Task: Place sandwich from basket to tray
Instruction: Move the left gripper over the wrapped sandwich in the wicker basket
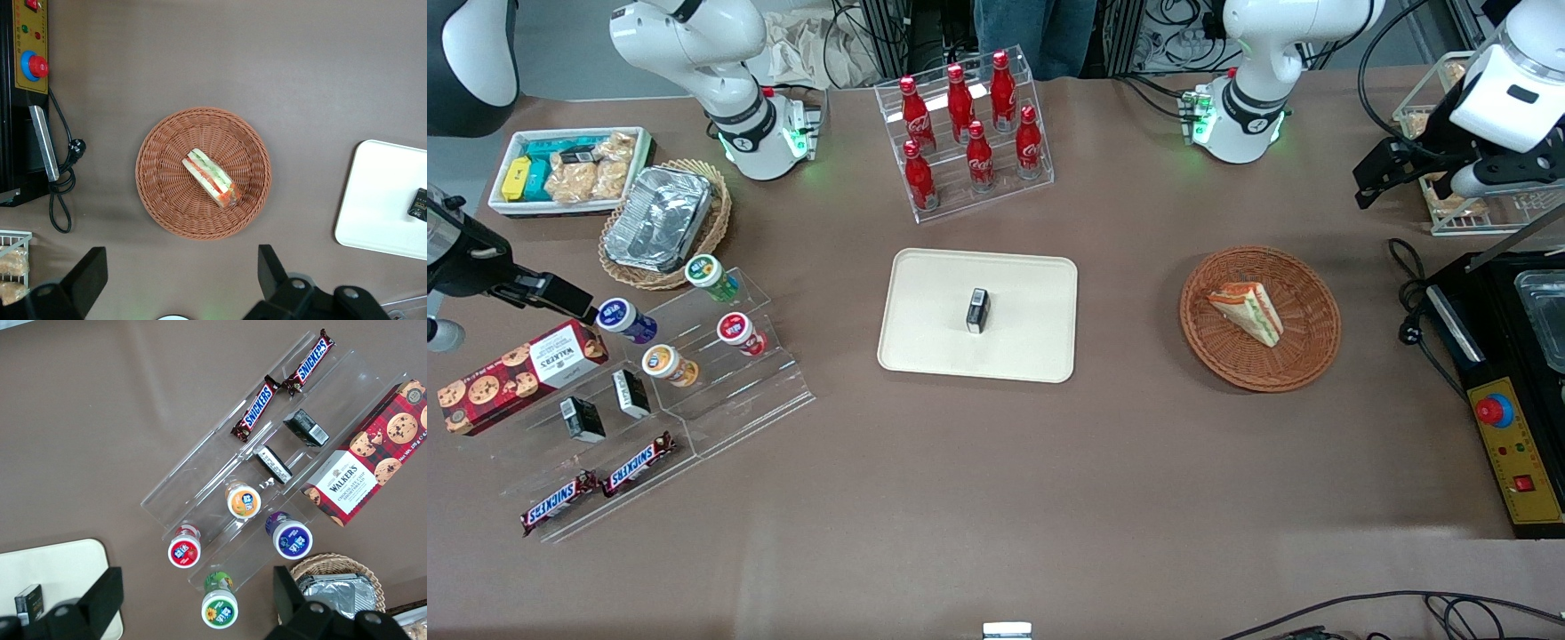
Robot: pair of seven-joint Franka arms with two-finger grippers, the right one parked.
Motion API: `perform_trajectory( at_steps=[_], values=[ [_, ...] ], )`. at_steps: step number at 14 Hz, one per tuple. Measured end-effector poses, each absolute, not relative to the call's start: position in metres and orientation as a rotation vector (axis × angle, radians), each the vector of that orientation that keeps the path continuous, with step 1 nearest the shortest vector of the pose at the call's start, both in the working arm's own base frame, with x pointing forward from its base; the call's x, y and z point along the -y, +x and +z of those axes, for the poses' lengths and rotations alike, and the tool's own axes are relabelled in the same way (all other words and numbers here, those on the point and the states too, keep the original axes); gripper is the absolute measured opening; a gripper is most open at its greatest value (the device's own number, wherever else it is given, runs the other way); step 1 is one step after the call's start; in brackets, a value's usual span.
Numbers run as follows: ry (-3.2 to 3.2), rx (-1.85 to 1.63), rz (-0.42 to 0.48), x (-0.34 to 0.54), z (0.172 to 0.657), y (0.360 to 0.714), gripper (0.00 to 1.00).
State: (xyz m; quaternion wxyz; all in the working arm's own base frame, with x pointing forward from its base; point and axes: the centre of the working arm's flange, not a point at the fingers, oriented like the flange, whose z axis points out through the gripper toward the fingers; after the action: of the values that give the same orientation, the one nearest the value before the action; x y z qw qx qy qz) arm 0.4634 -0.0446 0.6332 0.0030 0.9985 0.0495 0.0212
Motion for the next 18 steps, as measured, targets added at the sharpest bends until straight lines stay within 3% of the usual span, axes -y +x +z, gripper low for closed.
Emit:
perform_trajectory(
  at_steps=[7, 11, 18],
  values=[
    [3.130, -0.171, 0.066, 0.044, 0.633, 0.464, 1.00],
    [3.110, -0.353, 0.066, 0.044, 0.627, 0.470, 1.00],
    [3.064, -0.616, 0.049, 0.048, 0.585, 0.491, 1.00]
  ],
)
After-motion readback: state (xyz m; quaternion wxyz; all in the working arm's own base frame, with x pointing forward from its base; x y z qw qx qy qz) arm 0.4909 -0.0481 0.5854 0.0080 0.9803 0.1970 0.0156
